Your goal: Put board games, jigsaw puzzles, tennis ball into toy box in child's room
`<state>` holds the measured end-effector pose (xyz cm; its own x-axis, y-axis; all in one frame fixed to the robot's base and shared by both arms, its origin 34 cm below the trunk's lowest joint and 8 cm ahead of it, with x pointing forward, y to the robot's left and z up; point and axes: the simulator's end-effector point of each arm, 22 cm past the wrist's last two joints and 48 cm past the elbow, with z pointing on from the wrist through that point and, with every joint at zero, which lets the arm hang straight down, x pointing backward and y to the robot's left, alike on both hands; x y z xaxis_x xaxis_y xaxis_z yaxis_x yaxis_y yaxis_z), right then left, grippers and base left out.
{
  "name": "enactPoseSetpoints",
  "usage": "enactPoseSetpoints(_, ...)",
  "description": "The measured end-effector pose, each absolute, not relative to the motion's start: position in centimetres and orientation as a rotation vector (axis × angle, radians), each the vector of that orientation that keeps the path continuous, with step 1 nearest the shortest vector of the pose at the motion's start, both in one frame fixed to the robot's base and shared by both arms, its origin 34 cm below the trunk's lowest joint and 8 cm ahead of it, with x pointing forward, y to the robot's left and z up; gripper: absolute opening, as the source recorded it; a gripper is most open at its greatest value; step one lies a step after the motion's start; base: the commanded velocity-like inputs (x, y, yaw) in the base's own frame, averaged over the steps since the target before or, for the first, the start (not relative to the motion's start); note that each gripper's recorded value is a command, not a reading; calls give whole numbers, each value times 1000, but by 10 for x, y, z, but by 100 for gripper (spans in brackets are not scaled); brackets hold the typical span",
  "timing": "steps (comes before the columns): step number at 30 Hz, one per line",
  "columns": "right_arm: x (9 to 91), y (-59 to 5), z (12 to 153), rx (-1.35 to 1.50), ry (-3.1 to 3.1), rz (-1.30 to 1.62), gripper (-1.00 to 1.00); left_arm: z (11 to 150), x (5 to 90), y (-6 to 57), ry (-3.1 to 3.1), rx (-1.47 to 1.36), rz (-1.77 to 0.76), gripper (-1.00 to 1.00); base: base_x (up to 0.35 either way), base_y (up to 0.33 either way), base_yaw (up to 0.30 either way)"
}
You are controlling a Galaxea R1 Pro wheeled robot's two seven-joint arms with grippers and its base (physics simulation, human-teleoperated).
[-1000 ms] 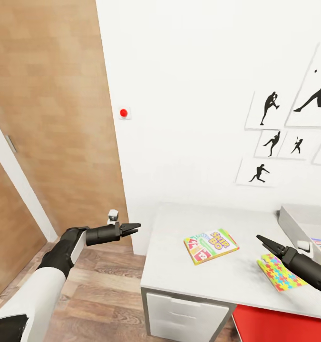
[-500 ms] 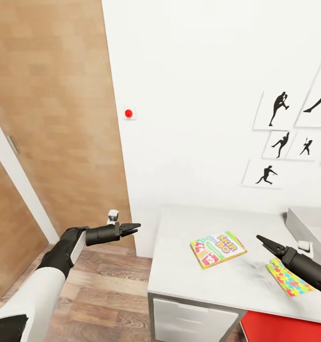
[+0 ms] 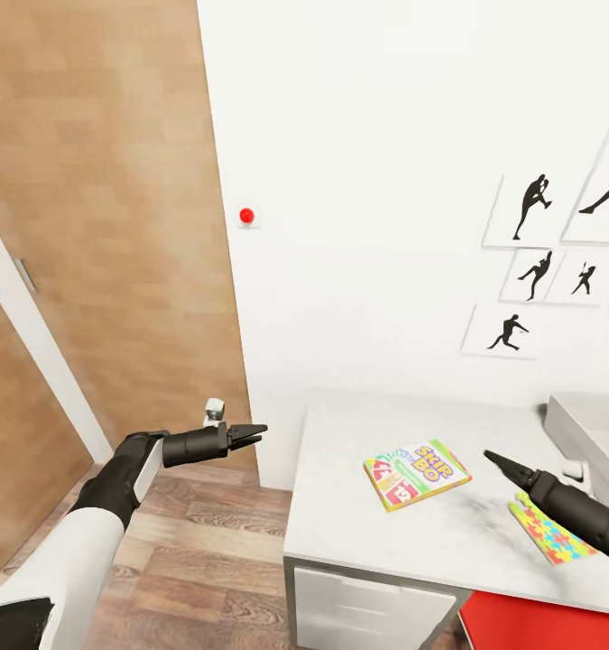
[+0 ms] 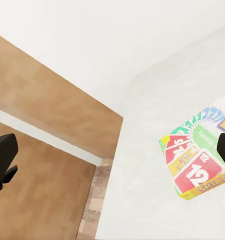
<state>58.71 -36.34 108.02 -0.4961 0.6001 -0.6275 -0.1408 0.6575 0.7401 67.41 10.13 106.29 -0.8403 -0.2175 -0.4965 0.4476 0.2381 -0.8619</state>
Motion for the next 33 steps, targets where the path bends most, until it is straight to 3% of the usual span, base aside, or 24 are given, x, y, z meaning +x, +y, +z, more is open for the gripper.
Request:
enactPoseSetpoints(19,737,-319,1072,378,2165,539,100,1060,678,120,2001,193,-1613,100,0,0,0)
enactPoseSetpoints(33,746,-327,963,568,2426,339,100,1060,679,126,2005,189,-1603,100,0,0,0)
